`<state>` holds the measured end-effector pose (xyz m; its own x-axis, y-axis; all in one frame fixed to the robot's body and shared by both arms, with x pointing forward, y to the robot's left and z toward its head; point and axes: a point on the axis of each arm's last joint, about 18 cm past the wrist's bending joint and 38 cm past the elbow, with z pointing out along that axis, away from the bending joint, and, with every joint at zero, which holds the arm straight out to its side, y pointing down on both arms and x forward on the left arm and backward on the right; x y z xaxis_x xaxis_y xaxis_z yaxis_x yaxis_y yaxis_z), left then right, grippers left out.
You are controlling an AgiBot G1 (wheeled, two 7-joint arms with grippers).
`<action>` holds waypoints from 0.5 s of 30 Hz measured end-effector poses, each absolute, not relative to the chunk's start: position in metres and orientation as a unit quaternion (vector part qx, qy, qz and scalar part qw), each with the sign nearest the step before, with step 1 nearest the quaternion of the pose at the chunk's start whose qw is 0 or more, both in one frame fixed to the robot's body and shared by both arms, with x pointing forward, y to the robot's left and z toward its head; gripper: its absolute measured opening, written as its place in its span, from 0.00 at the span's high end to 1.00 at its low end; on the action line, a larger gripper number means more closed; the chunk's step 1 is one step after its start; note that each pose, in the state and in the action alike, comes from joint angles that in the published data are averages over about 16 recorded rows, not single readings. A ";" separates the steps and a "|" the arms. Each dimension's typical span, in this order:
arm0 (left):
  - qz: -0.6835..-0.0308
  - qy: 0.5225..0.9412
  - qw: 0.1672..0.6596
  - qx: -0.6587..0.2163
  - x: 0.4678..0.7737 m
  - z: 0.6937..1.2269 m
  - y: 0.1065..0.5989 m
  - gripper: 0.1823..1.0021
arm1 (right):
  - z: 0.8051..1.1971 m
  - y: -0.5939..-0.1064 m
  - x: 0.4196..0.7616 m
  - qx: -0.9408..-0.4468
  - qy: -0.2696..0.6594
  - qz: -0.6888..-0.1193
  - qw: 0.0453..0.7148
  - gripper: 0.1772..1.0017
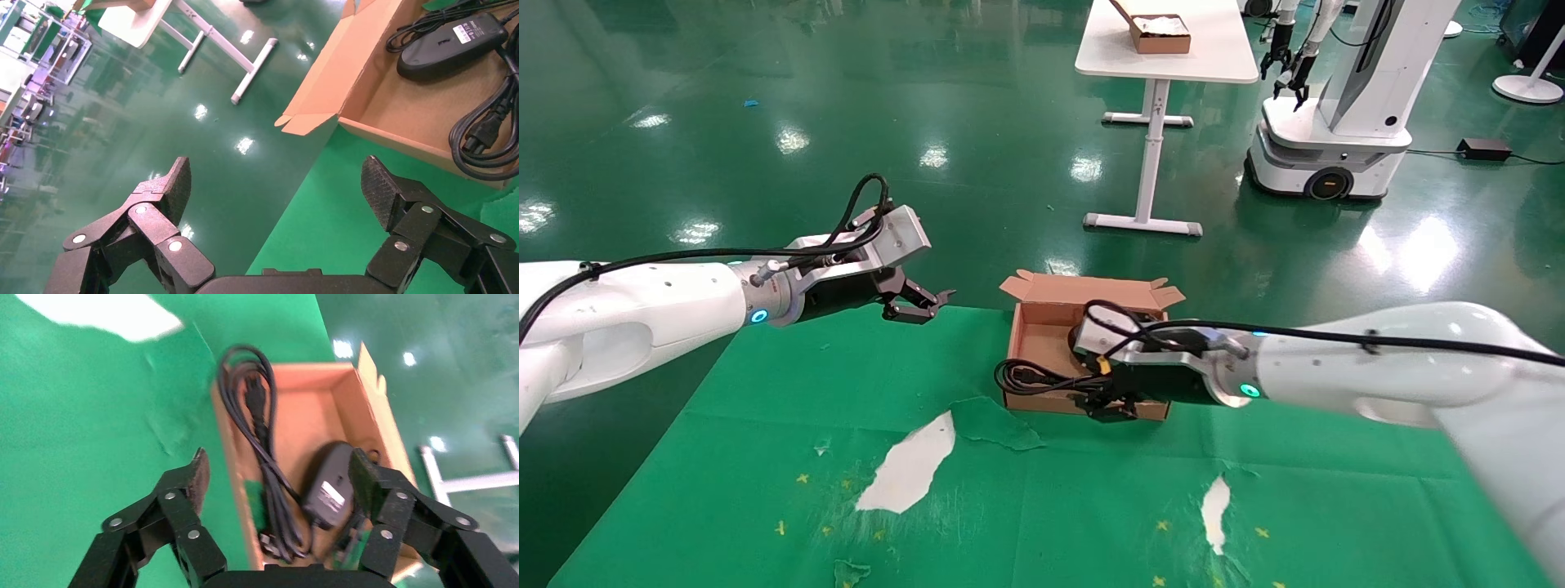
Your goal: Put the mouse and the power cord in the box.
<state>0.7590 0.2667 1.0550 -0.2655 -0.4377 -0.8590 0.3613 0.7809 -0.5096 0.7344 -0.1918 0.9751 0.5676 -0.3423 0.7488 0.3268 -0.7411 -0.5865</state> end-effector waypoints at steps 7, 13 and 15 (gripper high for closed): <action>-0.343 0.723 0.598 -0.027 0.757 1.052 0.266 0.00 | 0.967 -0.206 0.710 -0.796 0.019 -0.421 0.434 0.19; -0.383 0.721 0.577 -0.030 0.749 1.043 0.264 0.00 | 0.965 -0.220 0.684 -0.781 0.023 -0.387 0.490 0.09; -0.401 0.719 0.566 -0.030 0.745 1.039 0.263 0.00 | 0.965 -0.225 0.675 -0.775 0.022 -0.377 0.507 0.07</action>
